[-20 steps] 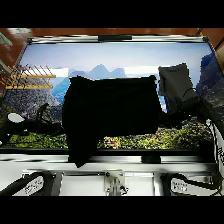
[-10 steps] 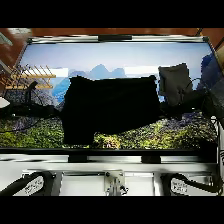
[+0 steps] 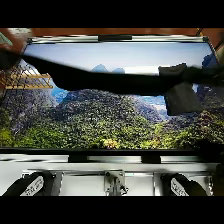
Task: Fold the shirts.
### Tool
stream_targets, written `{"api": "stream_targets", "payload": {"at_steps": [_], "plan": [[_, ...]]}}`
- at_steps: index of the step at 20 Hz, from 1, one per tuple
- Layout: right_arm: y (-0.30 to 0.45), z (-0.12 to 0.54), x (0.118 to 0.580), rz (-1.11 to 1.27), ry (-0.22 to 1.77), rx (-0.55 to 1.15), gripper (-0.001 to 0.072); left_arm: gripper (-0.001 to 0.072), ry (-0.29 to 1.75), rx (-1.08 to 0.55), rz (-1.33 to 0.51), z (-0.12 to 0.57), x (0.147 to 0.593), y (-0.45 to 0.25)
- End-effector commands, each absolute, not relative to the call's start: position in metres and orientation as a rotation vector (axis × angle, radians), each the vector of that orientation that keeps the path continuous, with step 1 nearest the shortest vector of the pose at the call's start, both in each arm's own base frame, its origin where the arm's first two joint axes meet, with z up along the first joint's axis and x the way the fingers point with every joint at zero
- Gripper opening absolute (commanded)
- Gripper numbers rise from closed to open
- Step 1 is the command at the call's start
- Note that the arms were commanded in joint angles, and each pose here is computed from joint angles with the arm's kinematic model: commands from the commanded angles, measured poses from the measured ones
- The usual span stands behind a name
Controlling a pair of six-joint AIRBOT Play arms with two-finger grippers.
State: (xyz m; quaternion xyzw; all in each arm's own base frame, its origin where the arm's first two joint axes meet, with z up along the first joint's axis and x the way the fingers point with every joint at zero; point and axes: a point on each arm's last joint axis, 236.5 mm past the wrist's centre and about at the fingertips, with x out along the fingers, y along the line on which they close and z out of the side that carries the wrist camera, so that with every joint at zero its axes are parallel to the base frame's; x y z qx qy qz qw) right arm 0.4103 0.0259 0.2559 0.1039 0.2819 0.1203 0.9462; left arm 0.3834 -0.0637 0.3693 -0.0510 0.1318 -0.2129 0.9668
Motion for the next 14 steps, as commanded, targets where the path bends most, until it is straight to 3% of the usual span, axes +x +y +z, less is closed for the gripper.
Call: {"api": "stream_targets", "payload": {"at_steps": [1, 3, 7, 11, 14], "plan": [[0.014, 0.484, 0.337, 0.147, -0.111, 0.070, 0.0060, 0.0027, -0.263, -0.030, -0.357, 0.562, 0.285, -0.066], [0.015, 0.546, 0.279, 0.115, -0.319, 0.037, 0.0060, 0.0027, -0.451, -0.003, -0.334, 0.614, 0.225, -0.070], [0.025, 0.569, 0.218, 0.110, -0.400, 0.007, 0.0060, 0.0027, -0.595, 0.039, -0.305, 0.642, 0.154, -0.076], [0.026, 0.553, 0.216, 0.110, -0.328, 0.024, 0.0060, 0.0027, -0.558, 0.077, -0.245, 0.634, 0.151, -0.068], [0.003, 0.512, 0.236, 0.014, -0.150, 0.016, 0.0060, 0.0027, -0.370, 0.067, -0.204, 0.596, 0.188, -0.055]]}}
